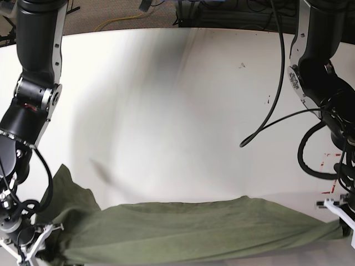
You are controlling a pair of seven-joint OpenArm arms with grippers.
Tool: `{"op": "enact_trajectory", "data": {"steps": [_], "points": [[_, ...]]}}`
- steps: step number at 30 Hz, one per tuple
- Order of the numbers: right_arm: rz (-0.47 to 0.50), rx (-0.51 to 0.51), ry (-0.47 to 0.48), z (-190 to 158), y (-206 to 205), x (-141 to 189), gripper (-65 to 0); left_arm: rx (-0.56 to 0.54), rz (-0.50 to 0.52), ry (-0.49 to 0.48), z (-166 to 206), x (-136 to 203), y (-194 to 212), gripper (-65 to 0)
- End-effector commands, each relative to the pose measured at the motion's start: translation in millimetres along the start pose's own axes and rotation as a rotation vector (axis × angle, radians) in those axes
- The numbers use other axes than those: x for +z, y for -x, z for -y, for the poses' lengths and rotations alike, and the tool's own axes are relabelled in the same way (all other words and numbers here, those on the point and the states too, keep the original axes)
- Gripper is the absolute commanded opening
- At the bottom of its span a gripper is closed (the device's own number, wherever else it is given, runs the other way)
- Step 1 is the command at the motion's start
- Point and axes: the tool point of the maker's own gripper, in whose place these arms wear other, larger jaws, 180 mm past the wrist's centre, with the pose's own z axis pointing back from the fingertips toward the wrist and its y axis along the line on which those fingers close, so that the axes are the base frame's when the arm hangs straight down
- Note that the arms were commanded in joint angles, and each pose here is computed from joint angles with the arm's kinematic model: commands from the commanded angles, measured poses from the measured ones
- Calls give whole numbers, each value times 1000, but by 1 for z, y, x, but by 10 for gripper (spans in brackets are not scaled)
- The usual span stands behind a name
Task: Fold the T-shirt properly
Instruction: 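Lift the shirt with both grippers and swing it through the air, then lay the shirt flat, drawing both grippers back apart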
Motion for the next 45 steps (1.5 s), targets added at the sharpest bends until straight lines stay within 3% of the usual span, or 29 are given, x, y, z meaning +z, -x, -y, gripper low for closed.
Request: {"op": "enact_trajectory", "data": {"steps": [1, 10, 17, 22, 32, 36, 39, 45], "points": [[22, -23, 42, 6, 14, 13, -650, -12, -28, -20, -3, 1, 14, -633], [-181, -175, -21, -62, 160, 33, -650, -92, -318, 79, 38, 13, 141, -635], [-347, -309, -46, -102, 254, 66, -650, -118, -485, 98, 37, 43, 222, -635], [-402, -331, -104, -129, 287, 83, -650, -162, -567, 138, 41, 66, 265, -635], [-498, -371, -66, -139, 330, 126, -650, -203, -653, 234, 60, 105, 326, -635], [-544, -377, -57, -141, 347, 143, -525, -210, -671, 264, 66, 119, 342, -635], [-576, -380, -62, -146, 358, 153, -392, -212, -664, 283, 69, 126, 348, -635], [-584, -346, -52, -145, 358, 166, -225, -208, -689, 291, 70, 130, 357, -635]]}}
